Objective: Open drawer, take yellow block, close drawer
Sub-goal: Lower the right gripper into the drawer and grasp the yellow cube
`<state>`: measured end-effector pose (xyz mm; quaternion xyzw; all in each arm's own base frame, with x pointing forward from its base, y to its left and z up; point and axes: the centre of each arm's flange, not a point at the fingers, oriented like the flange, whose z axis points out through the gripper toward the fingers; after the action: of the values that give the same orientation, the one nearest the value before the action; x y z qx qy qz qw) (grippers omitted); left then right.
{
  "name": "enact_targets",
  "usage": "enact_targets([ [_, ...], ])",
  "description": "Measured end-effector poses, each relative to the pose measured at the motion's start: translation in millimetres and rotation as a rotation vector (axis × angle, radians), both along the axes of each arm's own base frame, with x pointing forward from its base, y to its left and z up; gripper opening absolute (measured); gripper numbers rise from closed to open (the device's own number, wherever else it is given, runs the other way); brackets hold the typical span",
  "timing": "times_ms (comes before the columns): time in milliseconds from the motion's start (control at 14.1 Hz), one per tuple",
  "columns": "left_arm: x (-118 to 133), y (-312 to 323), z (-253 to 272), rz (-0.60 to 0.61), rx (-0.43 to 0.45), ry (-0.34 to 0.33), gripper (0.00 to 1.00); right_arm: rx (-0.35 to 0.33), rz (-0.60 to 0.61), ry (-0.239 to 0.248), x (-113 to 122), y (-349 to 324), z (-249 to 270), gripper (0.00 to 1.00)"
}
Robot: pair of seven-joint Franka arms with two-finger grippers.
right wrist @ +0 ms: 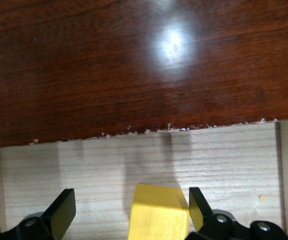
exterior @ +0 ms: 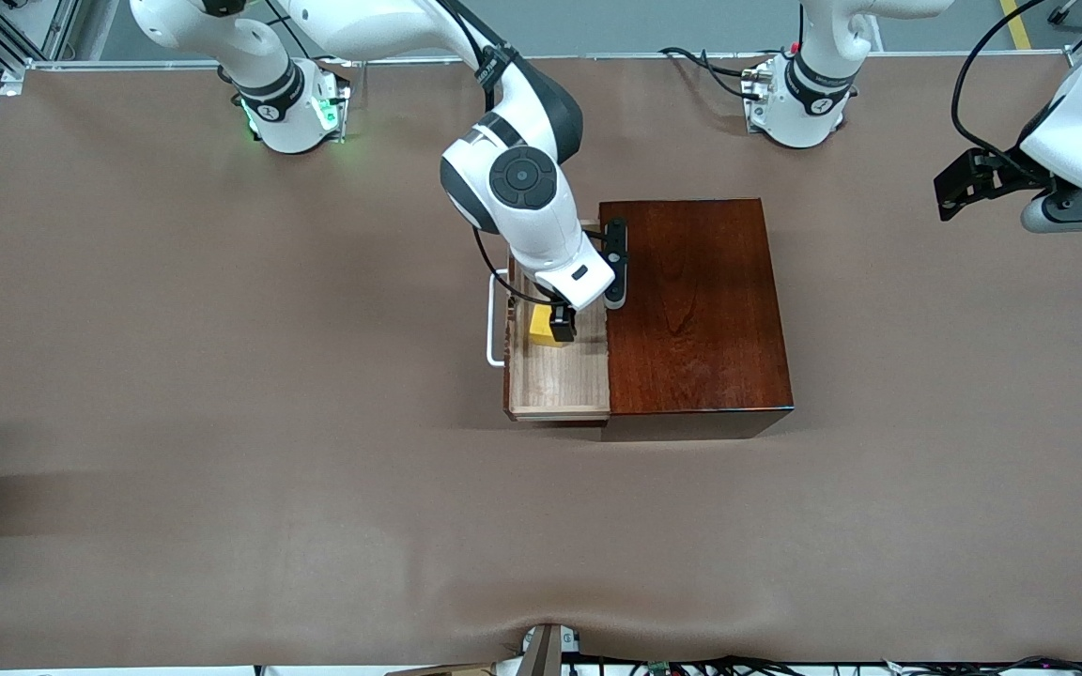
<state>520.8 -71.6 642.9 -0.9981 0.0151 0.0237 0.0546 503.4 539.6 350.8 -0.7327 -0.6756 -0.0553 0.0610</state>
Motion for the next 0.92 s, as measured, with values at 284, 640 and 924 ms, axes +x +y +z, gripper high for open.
enact_targets([
  [284, -0.5, -3.9, -2.0, -0.004, -0.021, 0.007, 1.0, -0.03, -0.098, -0.018, 2.4, -1.8, 1.1, 1.0],
  [640, 0.5, -9.4, -5.8, -0.011, -0.035, 0.016, 1.0, -0.039, -0.128, -0.019, 4.4, -3.6, -1.6, 1.0],
  [924, 0.0, -13.2, -6.0, -0.014, -0.058, 0.02, 1.0, -0.052, -0.129, -0.016, 6.1, -5.1, -10.5, 1.0],
])
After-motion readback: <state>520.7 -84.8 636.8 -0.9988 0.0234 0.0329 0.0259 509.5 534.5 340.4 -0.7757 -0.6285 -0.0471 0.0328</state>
